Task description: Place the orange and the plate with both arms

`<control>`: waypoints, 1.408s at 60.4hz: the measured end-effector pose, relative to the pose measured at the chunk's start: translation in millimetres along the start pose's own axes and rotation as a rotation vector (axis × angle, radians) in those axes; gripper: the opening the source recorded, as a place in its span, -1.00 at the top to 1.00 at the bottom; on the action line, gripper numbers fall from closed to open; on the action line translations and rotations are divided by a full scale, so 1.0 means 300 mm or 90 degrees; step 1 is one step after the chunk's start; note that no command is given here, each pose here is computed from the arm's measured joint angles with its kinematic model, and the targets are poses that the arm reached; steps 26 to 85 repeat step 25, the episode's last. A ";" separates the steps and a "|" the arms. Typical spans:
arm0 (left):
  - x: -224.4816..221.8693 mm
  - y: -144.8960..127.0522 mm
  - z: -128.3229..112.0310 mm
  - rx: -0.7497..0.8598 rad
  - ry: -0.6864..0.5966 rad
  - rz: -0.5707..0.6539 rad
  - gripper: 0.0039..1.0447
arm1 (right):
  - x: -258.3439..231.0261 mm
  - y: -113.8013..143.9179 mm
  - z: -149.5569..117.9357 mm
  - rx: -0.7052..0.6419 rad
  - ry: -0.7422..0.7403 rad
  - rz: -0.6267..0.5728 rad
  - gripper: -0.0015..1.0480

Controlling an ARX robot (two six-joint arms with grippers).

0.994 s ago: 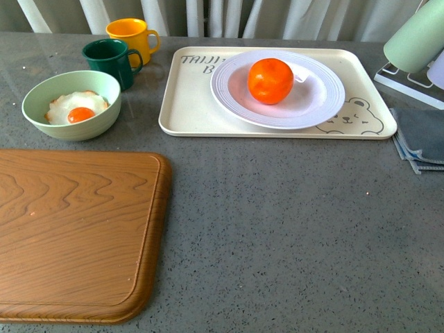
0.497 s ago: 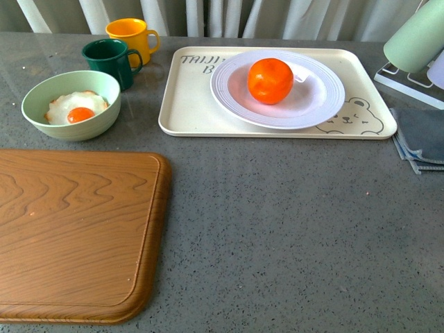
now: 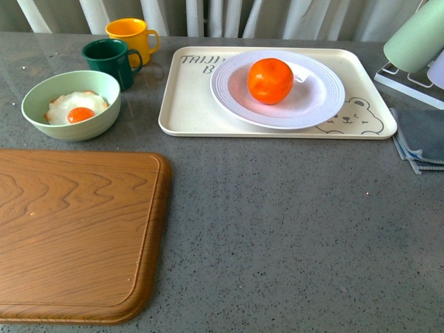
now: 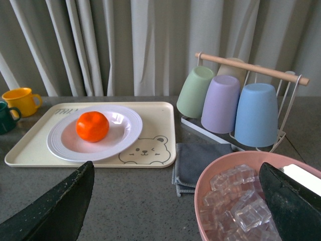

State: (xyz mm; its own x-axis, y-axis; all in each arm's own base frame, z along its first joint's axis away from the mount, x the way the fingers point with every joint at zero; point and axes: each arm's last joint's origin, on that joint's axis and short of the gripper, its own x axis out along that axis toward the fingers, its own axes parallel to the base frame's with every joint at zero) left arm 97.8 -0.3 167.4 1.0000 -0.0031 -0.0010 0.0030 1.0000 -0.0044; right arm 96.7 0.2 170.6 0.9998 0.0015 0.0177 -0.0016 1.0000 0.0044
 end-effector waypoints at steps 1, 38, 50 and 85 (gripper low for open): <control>0.000 0.000 0.000 0.000 0.000 0.000 -0.83 | 0.000 0.000 0.000 0.000 0.000 0.000 -0.83; 0.000 0.000 0.000 0.000 0.000 0.000 -0.83 | 0.000 0.000 0.000 0.000 0.000 0.000 -0.83; 0.000 0.000 0.000 0.000 0.000 0.000 -0.83 | 0.000 0.000 0.000 0.000 0.000 0.000 -0.83; 0.000 0.000 0.000 0.000 0.000 0.000 -0.83 | 0.000 0.000 0.000 0.000 0.000 0.000 -0.83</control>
